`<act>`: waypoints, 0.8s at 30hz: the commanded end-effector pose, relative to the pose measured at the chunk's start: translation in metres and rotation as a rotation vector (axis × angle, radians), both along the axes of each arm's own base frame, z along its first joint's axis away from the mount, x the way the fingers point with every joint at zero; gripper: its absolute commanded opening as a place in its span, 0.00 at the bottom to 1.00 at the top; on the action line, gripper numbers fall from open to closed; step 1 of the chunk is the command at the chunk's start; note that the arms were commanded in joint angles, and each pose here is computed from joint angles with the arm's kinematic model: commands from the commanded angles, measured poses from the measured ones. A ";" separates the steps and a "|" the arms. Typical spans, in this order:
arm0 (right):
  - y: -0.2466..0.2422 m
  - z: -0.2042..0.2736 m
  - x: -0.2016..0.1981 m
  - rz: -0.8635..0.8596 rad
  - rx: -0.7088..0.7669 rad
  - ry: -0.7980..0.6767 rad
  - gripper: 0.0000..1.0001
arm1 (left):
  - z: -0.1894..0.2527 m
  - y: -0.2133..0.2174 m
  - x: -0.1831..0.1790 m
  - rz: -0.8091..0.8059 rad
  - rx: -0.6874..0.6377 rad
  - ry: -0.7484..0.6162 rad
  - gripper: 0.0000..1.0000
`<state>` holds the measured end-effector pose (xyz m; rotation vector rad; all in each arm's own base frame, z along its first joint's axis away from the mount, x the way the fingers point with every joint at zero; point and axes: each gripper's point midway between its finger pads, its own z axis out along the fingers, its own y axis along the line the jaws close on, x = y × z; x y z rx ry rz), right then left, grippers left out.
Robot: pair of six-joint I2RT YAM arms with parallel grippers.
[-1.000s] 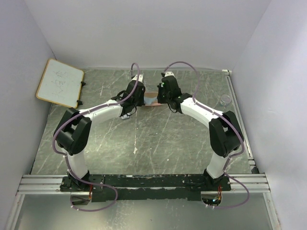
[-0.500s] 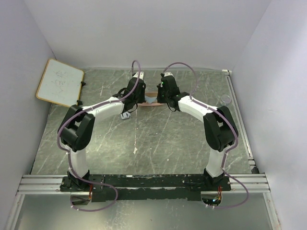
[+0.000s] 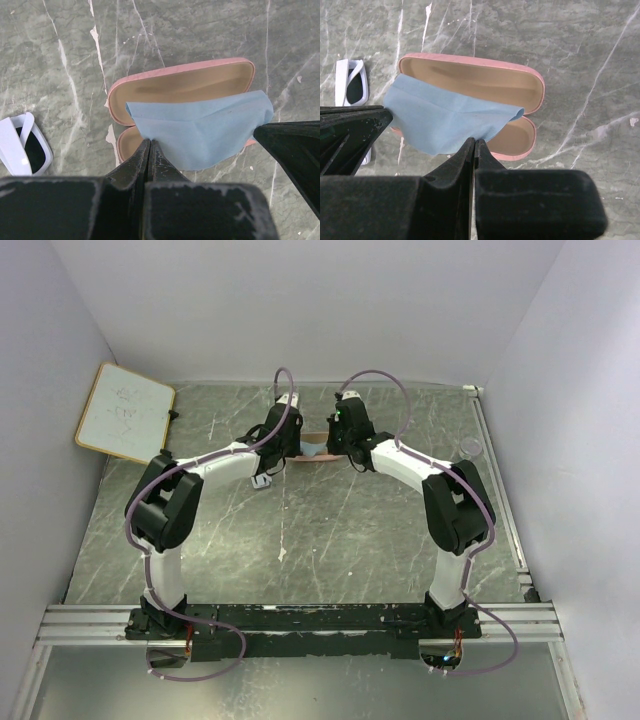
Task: Organize the sunglasses
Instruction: Place the glasses cleaning cloth in the sunglasses case.
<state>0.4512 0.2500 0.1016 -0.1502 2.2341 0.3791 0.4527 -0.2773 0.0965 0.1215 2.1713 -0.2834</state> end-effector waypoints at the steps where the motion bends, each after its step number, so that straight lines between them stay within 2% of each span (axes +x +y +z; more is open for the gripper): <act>1: 0.001 0.002 0.009 0.004 0.004 -0.019 0.00 | 0.003 -0.006 0.010 -0.016 -0.022 -0.022 0.07; 24: -0.014 -0.009 0.020 -0.027 0.018 0.000 0.00 | -0.011 0.000 0.013 -0.009 -0.019 0.010 0.07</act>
